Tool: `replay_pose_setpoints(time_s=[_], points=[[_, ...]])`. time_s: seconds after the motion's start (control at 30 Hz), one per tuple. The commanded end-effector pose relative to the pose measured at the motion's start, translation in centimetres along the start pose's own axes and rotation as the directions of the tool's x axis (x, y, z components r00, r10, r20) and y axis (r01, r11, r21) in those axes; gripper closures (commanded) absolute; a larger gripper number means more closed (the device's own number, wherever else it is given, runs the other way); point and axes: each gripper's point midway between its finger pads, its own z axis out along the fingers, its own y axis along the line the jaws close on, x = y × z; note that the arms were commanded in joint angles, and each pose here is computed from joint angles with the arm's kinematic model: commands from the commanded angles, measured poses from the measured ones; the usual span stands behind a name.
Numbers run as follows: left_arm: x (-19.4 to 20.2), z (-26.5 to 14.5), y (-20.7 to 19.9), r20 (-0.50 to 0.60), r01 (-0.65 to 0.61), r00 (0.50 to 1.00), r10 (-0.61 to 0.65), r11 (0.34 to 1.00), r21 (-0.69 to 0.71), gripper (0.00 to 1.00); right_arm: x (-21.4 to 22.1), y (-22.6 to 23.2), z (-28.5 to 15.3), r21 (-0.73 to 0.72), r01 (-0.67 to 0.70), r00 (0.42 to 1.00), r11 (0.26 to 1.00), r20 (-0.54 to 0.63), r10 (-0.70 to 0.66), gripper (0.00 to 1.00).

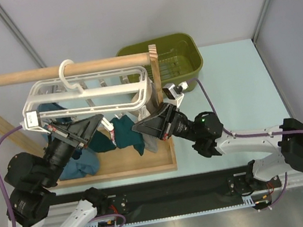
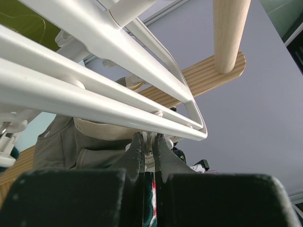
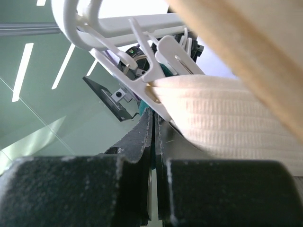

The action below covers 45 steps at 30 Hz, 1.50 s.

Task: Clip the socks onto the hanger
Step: Clamp the sock onto the hanger.

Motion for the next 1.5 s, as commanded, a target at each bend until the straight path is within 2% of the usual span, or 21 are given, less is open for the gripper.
replay_pose_setpoints(time_s=[0.0, 0.77, 1.33, 1.47], points=[[0.7, 0.2, -0.1, -0.037, 0.015, 0.999, -0.015, 1.000, 0.007, 1.00, -1.6, 2.1, 1.0, -0.082, 0.019, 0.998, 0.996, 0.062, -0.014, 1.00], [0.4, -0.2, -0.8, -0.022, 0.035, 0.999, -0.034, 0.998, 0.045, 1.00, 0.5, 2.0, 0.5, -0.014, 0.130, 0.984, 0.991, 0.124, -0.128, 1.00], [0.8, 0.0, -0.9, -0.041, 0.031, 0.999, -0.028, 0.998, 0.057, 1.00, 0.1, 2.1, 1.1, -0.053, 0.104, 0.984, 0.993, 0.150, -0.095, 1.00], [0.9, 0.0, -0.7, -0.038, 0.027, 0.999, -0.025, 0.998, 0.056, 0.94, -0.2, 2.2, 1.1, -0.068, 0.089, 0.984, 0.994, 0.162, -0.077, 1.00]])
